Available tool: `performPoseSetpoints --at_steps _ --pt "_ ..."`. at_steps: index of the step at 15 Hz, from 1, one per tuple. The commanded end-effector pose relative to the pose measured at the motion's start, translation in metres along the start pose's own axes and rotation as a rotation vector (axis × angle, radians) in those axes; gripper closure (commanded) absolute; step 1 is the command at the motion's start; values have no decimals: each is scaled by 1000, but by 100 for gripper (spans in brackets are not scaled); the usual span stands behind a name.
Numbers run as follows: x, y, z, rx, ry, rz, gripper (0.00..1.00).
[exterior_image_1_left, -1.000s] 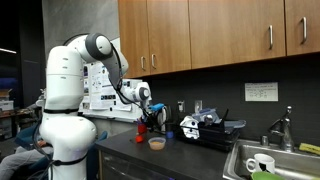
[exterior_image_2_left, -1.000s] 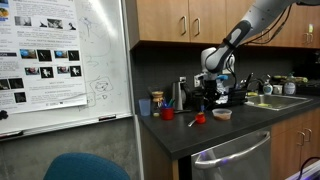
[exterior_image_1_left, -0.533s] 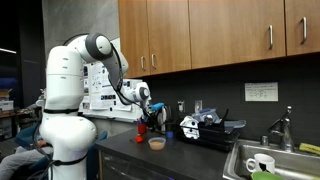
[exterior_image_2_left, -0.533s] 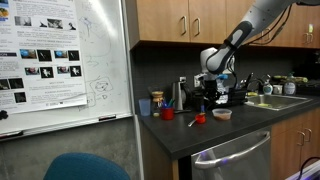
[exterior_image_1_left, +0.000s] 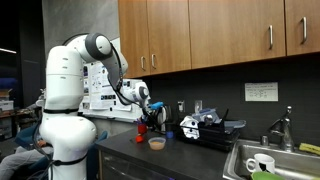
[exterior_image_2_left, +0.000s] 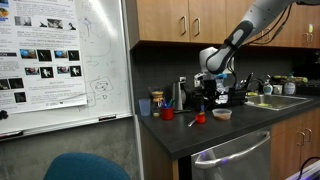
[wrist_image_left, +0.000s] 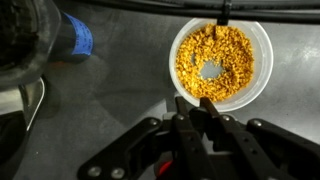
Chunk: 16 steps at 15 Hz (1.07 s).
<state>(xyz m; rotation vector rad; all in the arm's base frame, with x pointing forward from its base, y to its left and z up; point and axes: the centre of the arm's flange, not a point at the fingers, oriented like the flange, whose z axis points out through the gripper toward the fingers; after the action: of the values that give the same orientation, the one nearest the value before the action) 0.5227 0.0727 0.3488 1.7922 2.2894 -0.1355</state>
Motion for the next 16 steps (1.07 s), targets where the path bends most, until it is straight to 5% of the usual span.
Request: performPoseSetpoints --at_steps 1,16 --pt "7 -1 -13 -24 -37 0 95" --pt "27 0 -17 -30 -129 -56 95"
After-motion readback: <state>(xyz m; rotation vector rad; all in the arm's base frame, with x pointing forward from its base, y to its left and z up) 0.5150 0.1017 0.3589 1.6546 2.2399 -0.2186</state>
